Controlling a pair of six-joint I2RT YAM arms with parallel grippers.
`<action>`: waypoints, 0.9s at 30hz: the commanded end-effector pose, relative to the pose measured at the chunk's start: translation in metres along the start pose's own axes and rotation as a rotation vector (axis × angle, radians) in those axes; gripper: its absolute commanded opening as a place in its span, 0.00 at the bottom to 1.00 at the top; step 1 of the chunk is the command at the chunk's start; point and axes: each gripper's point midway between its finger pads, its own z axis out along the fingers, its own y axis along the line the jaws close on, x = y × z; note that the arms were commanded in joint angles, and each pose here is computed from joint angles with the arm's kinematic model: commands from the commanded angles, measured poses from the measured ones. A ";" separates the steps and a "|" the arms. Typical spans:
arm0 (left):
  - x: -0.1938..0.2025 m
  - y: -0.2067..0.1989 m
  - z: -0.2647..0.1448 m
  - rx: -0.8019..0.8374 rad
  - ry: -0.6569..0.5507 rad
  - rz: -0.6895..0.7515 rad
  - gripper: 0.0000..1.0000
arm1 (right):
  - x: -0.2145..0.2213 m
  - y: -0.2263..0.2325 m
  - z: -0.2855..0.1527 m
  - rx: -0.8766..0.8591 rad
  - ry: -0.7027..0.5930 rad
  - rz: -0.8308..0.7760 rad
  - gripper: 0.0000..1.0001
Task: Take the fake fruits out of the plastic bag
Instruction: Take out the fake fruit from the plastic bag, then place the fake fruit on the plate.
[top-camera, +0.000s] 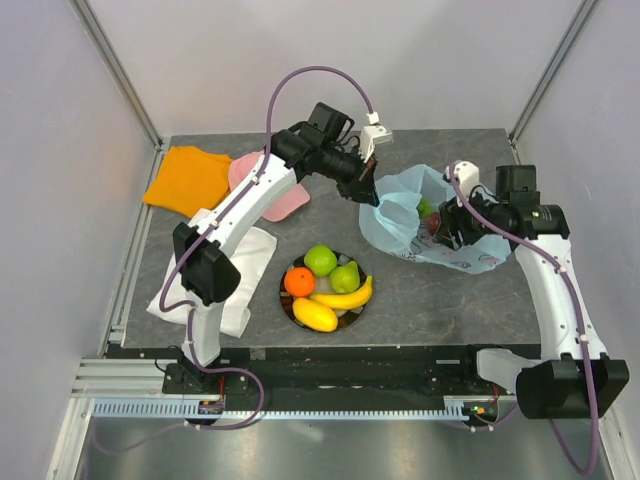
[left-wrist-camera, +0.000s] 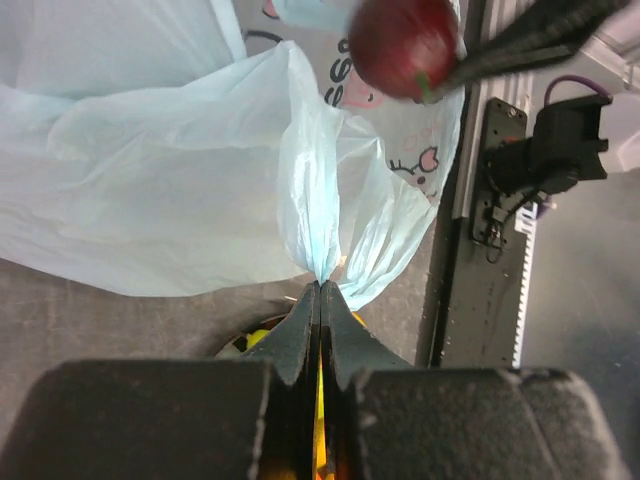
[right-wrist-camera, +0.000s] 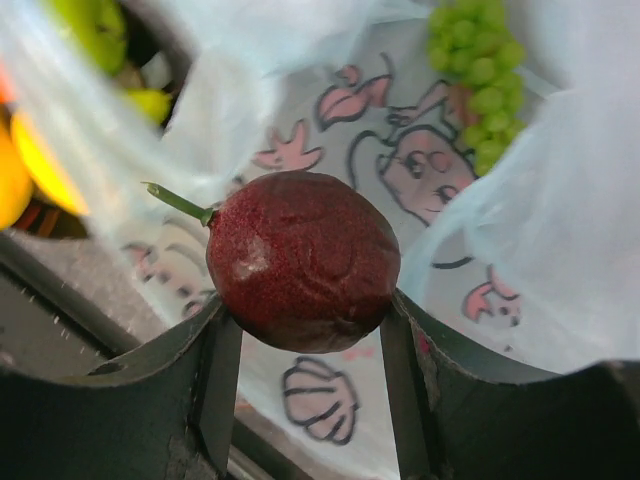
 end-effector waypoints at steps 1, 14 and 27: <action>-0.024 0.011 -0.015 -0.068 -0.068 0.022 0.01 | -0.023 0.054 -0.030 -0.129 -0.083 -0.187 0.39; -0.008 0.048 -0.032 0.038 -0.103 -0.134 0.02 | -0.038 0.177 0.042 -0.424 -0.037 -0.636 0.38; -0.010 0.044 -0.058 0.014 -0.132 -0.112 0.02 | -0.004 0.248 0.145 -0.554 0.083 -0.914 0.45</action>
